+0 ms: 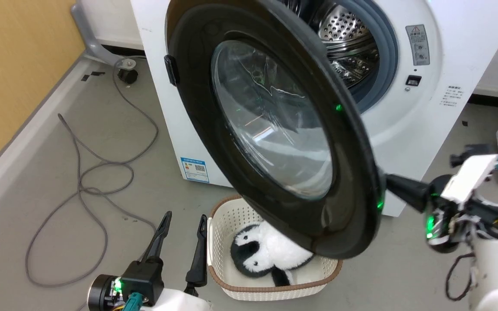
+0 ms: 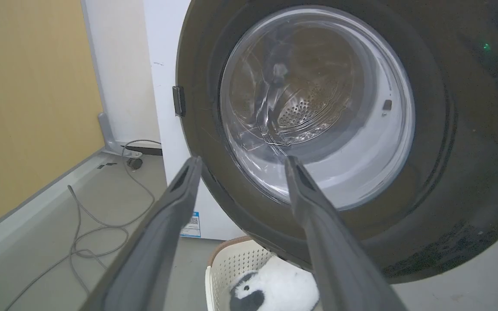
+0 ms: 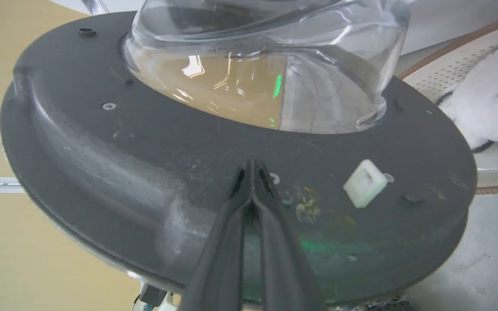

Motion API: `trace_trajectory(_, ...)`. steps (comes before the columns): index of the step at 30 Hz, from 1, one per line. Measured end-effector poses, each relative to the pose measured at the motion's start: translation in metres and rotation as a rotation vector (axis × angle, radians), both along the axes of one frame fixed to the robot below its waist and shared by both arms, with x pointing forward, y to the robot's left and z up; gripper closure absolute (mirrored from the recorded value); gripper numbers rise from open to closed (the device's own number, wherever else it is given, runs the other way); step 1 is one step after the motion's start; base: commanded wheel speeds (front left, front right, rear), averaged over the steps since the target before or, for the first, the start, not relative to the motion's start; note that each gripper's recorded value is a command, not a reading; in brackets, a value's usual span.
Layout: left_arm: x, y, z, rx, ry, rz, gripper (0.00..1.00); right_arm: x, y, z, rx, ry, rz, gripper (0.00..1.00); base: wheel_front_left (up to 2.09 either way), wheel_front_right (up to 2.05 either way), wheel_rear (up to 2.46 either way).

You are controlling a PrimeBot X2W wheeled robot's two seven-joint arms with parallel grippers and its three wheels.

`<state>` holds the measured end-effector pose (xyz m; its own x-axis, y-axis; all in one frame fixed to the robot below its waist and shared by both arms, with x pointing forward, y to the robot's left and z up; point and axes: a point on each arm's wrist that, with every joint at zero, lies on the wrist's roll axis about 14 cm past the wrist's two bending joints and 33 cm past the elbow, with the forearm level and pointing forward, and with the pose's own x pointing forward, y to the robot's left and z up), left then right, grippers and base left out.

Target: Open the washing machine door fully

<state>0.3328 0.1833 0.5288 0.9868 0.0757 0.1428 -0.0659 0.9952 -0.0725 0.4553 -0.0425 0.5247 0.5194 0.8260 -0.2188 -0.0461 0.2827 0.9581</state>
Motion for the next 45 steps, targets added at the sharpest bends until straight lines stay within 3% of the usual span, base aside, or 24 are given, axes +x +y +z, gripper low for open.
trace_trajectory(21, -0.015, 0.011, 0.002, -0.003, -0.008, 0.039, 0.00, -0.087, 0.109, -0.010, 0.145, 0.025, 0.294, 1.00, 0.00, 0.00, 0.00)
trace_trajectory(31, -0.017, 0.016, 0.003, -0.002, -0.013, 0.055, 0.00, -0.099, 0.124, -0.006, 0.154, 0.009, 0.324, 1.00, 0.00, 0.00, 0.00)
trace_trajectory(34, -0.016, 0.014, 0.004, -0.003, -0.017, 0.048, 0.00, -0.093, 0.119, 0.001, 0.134, -0.047, 0.283, 1.00, 0.00, 0.00, 0.00)
trace_trajectory(38, -0.013, 0.009, 0.005, -0.004, -0.020, 0.031, 0.00, -0.069, 0.096, 0.020, 0.015, -0.240, 0.163, 1.00, 0.00, 0.00, 0.00)
trace_trajectory(45, -0.005, -0.001, 0.004, -0.011, -0.014, 0.001, 0.00, -0.026, 0.023, 0.047, -0.459, -0.795, -0.121, 1.00, 0.00, 0.00, 0.00)
